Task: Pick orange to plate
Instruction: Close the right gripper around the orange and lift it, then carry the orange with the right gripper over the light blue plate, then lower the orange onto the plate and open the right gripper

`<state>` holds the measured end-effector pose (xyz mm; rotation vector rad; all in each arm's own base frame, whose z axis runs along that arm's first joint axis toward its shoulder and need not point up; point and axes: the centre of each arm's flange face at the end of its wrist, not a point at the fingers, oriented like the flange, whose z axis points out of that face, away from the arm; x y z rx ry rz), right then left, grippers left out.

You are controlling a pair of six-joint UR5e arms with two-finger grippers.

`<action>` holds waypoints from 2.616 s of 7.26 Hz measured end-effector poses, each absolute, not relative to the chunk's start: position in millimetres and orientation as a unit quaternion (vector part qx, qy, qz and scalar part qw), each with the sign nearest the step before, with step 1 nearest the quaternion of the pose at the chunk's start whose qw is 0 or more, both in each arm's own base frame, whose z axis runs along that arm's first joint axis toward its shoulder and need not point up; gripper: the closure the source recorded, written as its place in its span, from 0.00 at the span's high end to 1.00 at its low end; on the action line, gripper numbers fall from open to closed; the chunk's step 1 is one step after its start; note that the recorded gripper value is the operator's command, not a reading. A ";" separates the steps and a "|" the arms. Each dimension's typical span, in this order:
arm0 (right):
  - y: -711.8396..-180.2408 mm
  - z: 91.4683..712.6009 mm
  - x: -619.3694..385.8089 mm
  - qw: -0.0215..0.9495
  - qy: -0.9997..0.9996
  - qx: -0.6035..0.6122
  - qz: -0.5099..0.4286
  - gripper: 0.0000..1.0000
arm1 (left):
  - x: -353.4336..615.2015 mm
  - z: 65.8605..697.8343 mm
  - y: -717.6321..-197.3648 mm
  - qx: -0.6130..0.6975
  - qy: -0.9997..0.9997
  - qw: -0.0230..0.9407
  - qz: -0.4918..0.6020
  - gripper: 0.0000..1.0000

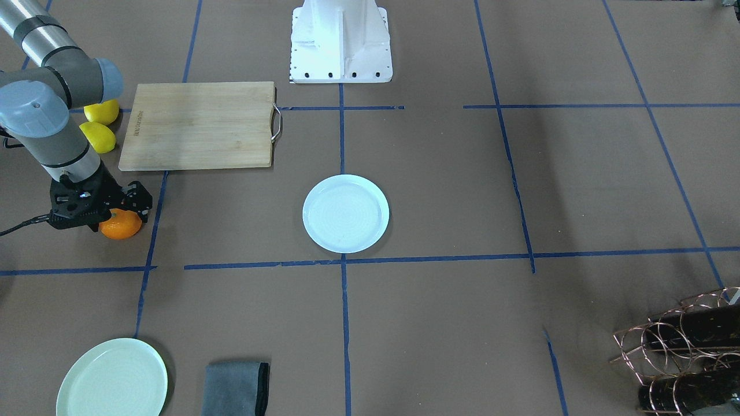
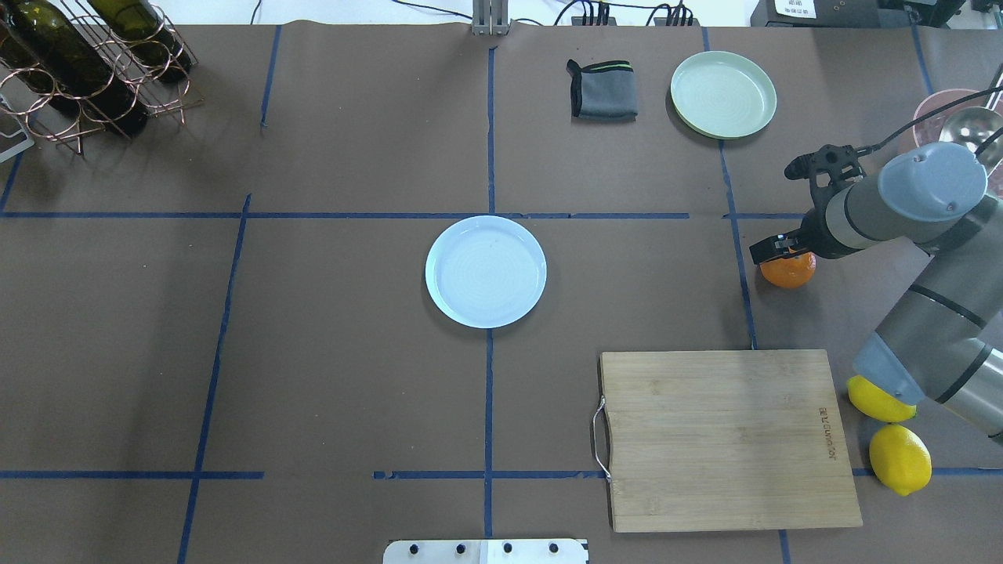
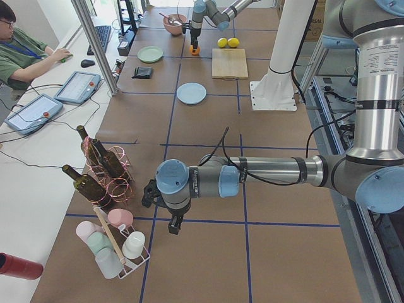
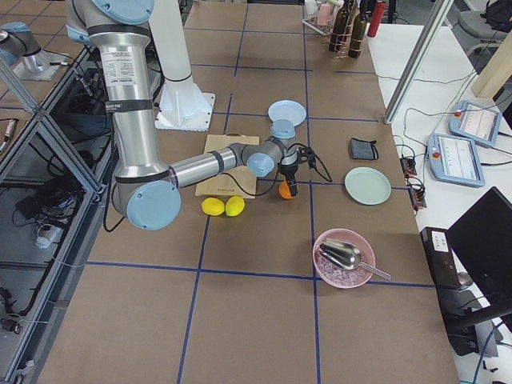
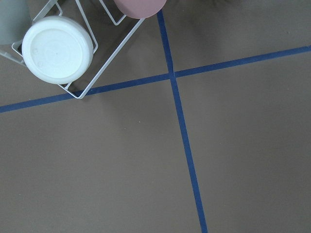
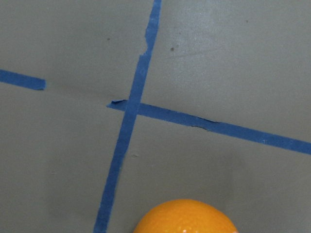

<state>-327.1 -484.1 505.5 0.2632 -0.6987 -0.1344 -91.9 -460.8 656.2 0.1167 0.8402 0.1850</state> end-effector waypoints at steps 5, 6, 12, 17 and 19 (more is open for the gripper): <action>-479.7 507.5 -335.6 0.929 -0.337 0.130 -0.075 0.00 | -91.8 656.1 -460.8 0.057 0.407 0.907 0.090 1.00; -478.7 491.3 -335.5 0.925 -0.346 0.138 -0.076 0.00 | -91.8 656.0 -460.9 0.057 0.407 0.907 0.090 1.00; -496.6 208.5 -530.8 0.913 -0.391 0.097 0.063 0.00 | -92.0 654.9 -461.1 0.058 0.407 0.907 0.091 1.00; -459.4 183.5 -639.2 0.924 -0.357 0.102 0.095 0.00 | -92.3 655.0 -459.9 0.058 0.407 0.907 0.090 1.00; -457.7 193.6 -646.3 0.928 -0.347 0.100 0.094 1.00 | -92.4 655.0 -459.8 0.058 0.407 0.907 0.090 1.00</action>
